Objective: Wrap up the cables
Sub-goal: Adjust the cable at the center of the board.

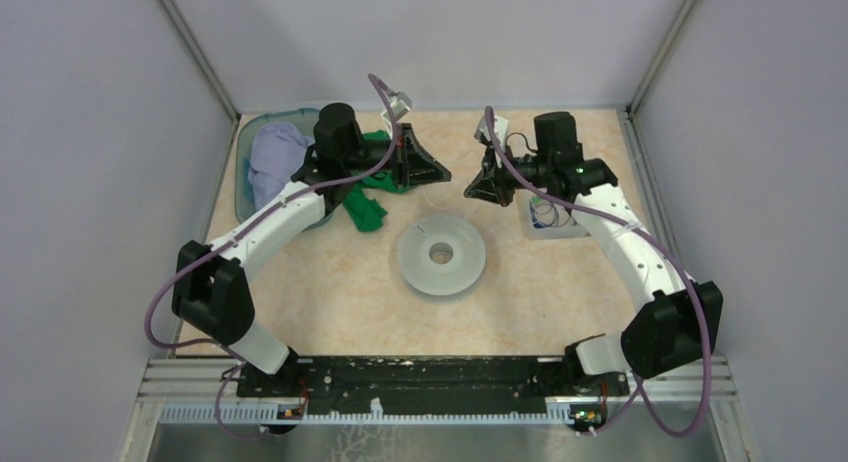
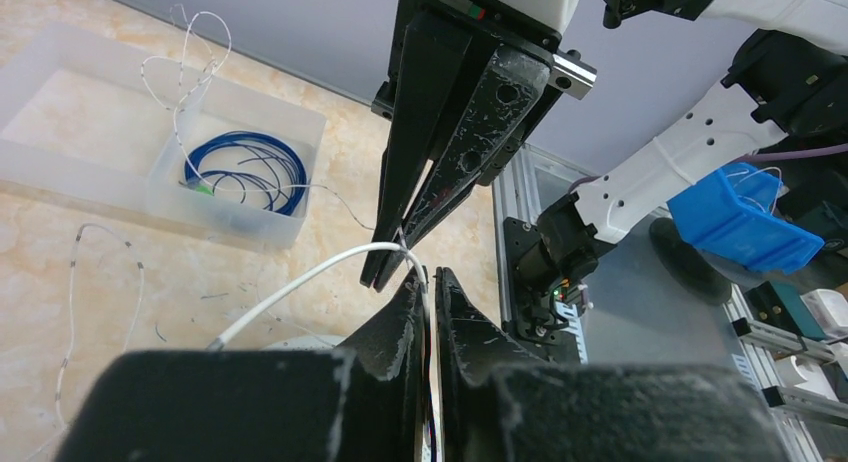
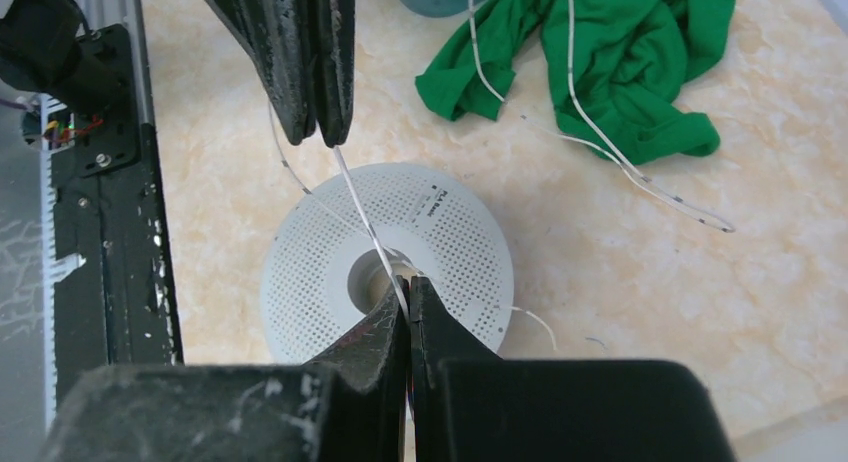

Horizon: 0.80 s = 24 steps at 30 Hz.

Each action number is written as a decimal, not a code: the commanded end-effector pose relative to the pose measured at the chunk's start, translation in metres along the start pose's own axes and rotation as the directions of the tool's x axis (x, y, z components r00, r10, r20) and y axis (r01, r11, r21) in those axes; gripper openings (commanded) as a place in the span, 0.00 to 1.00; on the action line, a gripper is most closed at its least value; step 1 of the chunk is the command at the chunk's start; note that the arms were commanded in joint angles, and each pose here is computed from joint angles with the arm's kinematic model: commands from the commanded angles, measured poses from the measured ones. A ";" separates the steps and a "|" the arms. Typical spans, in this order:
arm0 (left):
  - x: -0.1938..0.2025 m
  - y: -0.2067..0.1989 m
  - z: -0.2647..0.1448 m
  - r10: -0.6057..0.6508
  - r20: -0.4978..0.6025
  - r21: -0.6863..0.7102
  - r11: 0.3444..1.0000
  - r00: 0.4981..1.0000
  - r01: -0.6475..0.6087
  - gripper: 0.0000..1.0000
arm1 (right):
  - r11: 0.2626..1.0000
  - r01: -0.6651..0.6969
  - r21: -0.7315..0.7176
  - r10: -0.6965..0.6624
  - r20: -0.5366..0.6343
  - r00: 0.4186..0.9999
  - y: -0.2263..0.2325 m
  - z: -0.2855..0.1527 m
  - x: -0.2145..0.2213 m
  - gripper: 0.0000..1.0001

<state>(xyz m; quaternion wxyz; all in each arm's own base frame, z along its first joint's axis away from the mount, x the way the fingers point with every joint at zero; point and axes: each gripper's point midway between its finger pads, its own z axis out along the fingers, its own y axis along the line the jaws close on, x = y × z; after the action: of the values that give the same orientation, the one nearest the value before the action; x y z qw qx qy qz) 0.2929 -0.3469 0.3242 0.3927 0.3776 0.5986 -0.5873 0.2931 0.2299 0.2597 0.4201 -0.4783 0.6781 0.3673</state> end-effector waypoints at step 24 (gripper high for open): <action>-0.017 0.000 -0.058 0.070 0.034 -0.010 0.997 0.997 -0.070 0.17 | 0.794 -0.059 0.605 0.148 -0.098 0.984 -0.117 -0.086 0.026 0.00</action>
<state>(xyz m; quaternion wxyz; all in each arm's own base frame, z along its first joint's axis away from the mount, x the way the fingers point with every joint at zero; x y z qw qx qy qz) 0.3050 -0.3014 0.3336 0.4018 0.3575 0.5886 -0.6036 0.3624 0.1387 0.2296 0.4427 -0.3417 0.8102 0.1755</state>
